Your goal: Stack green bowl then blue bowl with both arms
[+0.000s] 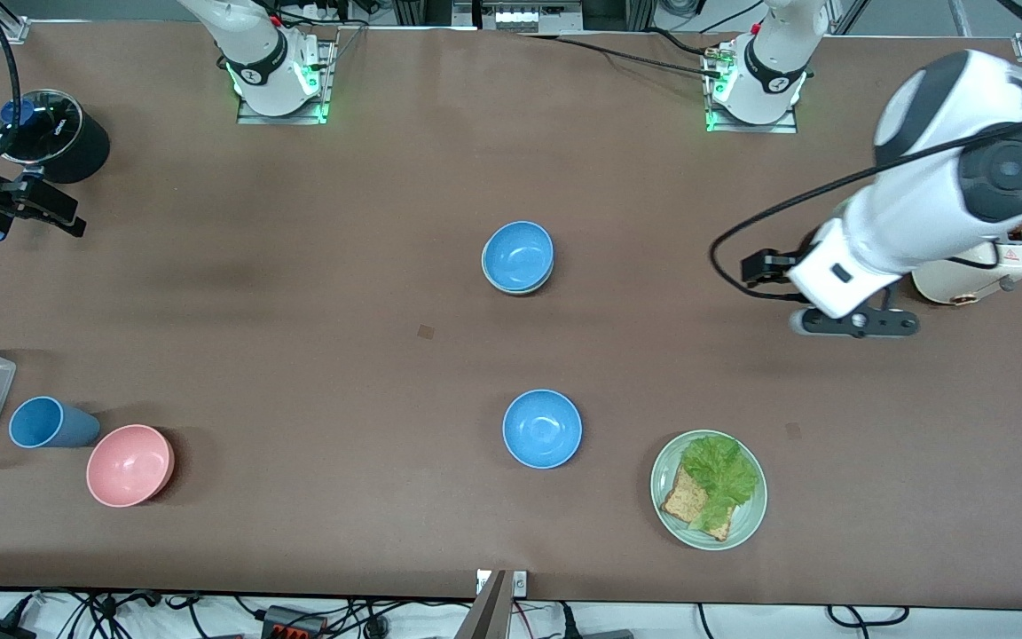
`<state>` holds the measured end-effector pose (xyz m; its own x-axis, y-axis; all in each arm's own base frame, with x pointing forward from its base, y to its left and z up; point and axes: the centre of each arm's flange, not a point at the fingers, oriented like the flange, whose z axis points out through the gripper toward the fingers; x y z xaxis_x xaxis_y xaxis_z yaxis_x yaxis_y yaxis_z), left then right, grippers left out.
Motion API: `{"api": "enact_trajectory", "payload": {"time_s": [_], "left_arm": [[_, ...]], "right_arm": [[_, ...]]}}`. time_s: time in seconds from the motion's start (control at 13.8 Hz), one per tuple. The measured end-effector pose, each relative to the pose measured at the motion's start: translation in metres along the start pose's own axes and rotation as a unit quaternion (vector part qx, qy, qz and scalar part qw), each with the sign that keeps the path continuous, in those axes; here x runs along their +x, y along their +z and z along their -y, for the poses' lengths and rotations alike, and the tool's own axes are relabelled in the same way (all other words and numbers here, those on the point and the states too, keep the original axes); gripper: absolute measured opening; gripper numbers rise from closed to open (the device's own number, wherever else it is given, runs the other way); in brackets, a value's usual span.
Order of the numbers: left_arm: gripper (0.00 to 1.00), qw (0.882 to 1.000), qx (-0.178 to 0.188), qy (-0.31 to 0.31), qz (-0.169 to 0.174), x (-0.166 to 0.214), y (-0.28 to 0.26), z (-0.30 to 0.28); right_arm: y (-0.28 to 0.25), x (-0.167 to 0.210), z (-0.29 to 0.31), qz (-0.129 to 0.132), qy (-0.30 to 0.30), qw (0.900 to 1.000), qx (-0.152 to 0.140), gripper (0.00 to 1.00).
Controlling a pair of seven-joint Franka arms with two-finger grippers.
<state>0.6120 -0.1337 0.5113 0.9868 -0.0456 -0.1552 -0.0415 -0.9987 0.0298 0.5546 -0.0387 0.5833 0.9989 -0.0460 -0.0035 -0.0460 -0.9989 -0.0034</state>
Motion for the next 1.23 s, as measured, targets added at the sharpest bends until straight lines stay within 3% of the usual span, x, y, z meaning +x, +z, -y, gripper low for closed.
{"api": "enact_trajectory", "payload": {"time_s": [0.22,0.51,0.72,0.8,1.01,1.23], "left_arm": [[1.0,0.999,-0.005,0.036,-0.005,0.005,-0.009,0.028],[1.0,1.0,-0.003,0.03,0.0,0.007,-0.012,0.046],[1.0,0.999,0.022,0.032,0.004,0.014,-0.009,0.077],[1.0,0.999,0.032,0.026,0.005,0.016,-0.008,0.08],[1.0,0.999,-0.008,-0.03,-0.017,0.013,-0.019,0.104],[1.0,0.998,-0.01,-0.058,-0.034,-0.011,-0.037,0.138]], "right_arm": [[0.0,0.0,0.0,0.0,0.0,1.0,0.0,1.0],[0.0,0.0,0.0,0.0,0.0,1.0,0.0,1.0],[-0.001,-0.001,0.0,0.001,0.0,1.0,0.0,1.0],[-0.001,-0.001,0.0,0.001,0.0,1.0,0.0,1.0],[-0.001,-0.001,0.0,0.001,0.0,1.0,0.0,1.0],[-0.001,-0.001,0.0,0.001,0.0,1.0,0.0,1.0]]}}
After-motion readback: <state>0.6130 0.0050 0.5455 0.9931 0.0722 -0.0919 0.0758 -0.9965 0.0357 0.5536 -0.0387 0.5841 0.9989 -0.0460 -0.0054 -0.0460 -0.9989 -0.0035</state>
